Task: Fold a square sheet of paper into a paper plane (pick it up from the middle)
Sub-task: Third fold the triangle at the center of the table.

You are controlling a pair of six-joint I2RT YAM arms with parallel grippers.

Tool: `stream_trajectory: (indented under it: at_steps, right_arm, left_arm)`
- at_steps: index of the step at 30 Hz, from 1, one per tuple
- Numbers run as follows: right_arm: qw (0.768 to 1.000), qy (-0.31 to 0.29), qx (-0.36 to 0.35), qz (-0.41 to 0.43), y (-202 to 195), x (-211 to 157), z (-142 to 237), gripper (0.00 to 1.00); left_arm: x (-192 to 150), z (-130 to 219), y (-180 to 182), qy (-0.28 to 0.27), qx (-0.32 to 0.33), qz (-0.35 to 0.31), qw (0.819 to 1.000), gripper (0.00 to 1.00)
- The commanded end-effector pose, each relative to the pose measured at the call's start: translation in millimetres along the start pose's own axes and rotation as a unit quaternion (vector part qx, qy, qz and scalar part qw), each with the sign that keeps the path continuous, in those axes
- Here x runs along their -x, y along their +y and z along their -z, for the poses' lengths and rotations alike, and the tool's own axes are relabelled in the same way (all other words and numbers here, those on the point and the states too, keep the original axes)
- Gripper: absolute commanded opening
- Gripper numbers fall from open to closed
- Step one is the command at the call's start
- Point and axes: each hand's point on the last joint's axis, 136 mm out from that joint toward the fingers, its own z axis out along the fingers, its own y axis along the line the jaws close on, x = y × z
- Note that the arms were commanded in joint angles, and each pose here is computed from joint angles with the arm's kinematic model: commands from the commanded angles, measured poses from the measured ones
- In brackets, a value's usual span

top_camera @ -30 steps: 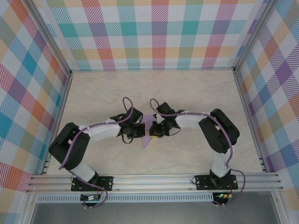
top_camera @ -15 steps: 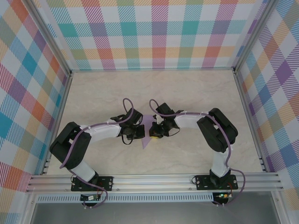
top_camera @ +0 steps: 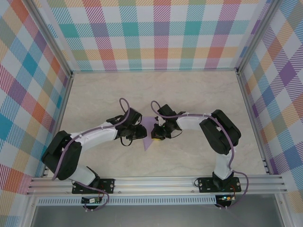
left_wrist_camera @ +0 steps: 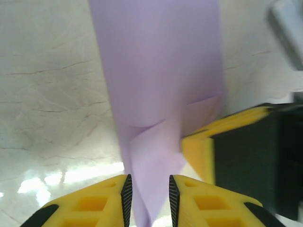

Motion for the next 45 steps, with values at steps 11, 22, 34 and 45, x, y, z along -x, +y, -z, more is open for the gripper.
stream_trajectory:
  at_steps: [11,22,34,45]
  right_arm:
    - [0.998,0.008,-0.047,-0.051,-20.0,-5.0,-4.9,0.09]
    - [0.993,0.012,-0.072,-0.091,-30.3,-9.7,-4.9,0.09]
    - [0.993,0.013,-0.07,-0.092,-29.8,-10.2,-4.7,0.09]
    - [0.997,-0.012,-0.051,-0.057,-12.5,-1.6,9.7,0.08]
  left_arm:
    - [-42.2,-8.0,-28.2,0.054,-0.105,0.042,0.992,0.17]
    - [-56.6,-30.4,-21.4,0.076,-0.064,0.034,0.994,0.13]
    - [-60.5,-41.2,1.9,0.078,-0.008,0.028,0.997,0.11]
    - [-66.3,-44.9,24.7,0.083,0.045,0.022,0.995,0.05]
